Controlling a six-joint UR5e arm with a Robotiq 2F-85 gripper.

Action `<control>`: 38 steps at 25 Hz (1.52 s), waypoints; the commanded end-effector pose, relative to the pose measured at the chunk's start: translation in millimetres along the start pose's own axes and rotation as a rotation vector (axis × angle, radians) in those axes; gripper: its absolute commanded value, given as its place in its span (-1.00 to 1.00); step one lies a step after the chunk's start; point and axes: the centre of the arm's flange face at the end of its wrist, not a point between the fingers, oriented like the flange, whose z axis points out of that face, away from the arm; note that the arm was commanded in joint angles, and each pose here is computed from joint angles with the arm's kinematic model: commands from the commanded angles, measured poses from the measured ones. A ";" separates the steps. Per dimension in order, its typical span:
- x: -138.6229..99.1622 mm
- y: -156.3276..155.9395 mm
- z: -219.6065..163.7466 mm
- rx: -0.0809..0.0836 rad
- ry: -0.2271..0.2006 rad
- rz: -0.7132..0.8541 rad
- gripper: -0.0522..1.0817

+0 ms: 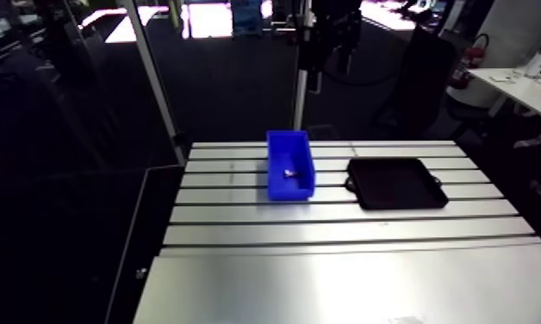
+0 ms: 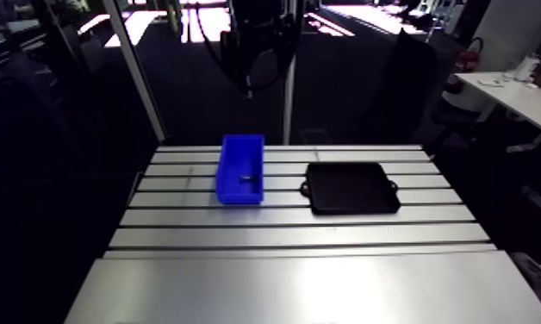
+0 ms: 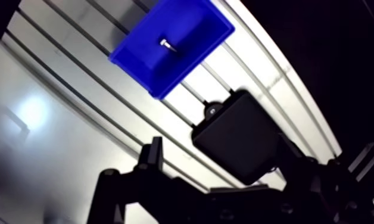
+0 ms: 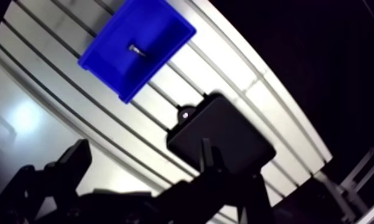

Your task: Pick up the M10 bolt from the tray and put it into the blue bin.

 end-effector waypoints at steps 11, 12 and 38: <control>-38.0 1.8 -83.1 0.060 0.083 0.824 -0.88; -37.2 2.2 -87.2 0.057 0.087 0.827 -0.88; -48.3 3.6 -112.4 0.053 0.060 0.833 -0.88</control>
